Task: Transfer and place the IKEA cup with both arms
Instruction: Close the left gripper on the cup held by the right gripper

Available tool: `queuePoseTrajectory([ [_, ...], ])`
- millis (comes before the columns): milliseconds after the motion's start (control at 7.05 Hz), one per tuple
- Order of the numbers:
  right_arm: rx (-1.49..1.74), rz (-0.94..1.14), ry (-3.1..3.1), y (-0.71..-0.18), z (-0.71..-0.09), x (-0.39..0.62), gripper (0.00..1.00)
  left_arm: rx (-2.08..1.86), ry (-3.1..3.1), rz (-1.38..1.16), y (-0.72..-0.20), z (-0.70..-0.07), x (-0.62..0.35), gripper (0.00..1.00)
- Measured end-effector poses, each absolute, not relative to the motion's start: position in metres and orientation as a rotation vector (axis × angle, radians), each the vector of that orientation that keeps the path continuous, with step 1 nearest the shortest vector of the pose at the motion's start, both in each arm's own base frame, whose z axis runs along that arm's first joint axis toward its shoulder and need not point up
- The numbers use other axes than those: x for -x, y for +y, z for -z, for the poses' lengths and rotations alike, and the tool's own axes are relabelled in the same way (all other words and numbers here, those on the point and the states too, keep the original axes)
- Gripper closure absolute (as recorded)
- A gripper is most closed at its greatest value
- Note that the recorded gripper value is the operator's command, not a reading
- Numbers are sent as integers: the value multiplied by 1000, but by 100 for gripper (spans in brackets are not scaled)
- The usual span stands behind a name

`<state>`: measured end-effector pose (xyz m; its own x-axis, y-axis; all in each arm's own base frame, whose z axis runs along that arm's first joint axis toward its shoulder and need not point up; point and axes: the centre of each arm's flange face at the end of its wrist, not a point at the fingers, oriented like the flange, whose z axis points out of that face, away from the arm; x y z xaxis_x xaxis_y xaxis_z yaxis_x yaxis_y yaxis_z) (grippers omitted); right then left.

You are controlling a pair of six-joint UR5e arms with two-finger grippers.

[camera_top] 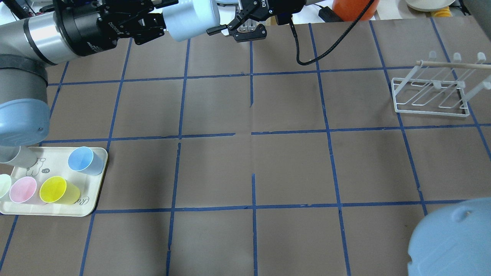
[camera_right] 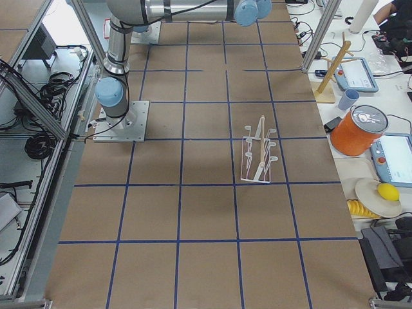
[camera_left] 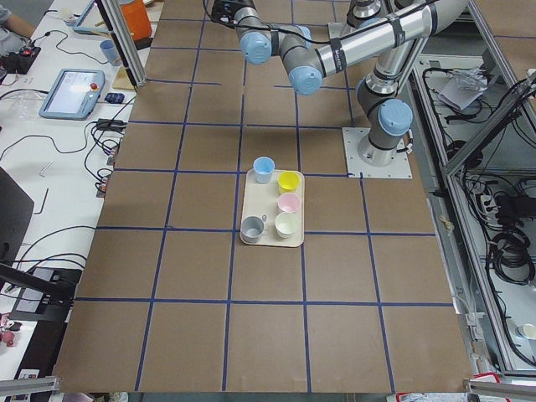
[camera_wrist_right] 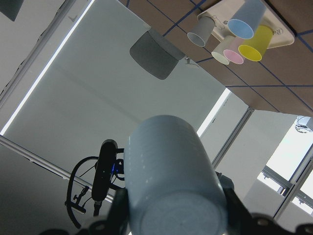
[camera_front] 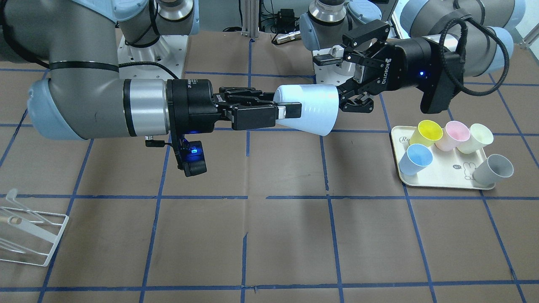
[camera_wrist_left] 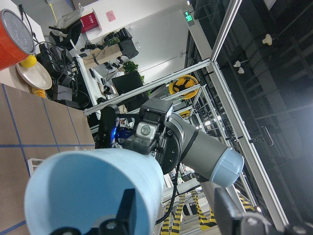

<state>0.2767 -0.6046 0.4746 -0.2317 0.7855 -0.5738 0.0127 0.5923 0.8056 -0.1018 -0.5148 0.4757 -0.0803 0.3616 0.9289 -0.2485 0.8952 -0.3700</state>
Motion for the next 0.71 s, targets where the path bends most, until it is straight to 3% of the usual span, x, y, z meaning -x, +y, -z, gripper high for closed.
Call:
queuePoseTrajectory([
  [284, -687, -841, 1659, -604, -477, -277, 93, 90, -1575, -506, -515, -475, 102, 41],
  [426, -688, -841, 1659, -604, -478, -277, 93, 90, -1576, -505, -515, -475, 102, 56],
  [568, -688, -841, 1659, -603, -478, -277, 93, 92, -1576, -509, -514, -475, 102, 79],
  [709, -688, -841, 1659, -603, -478, -277, 93, 98, -1577, -515, -513, -478, 102, 86],
])
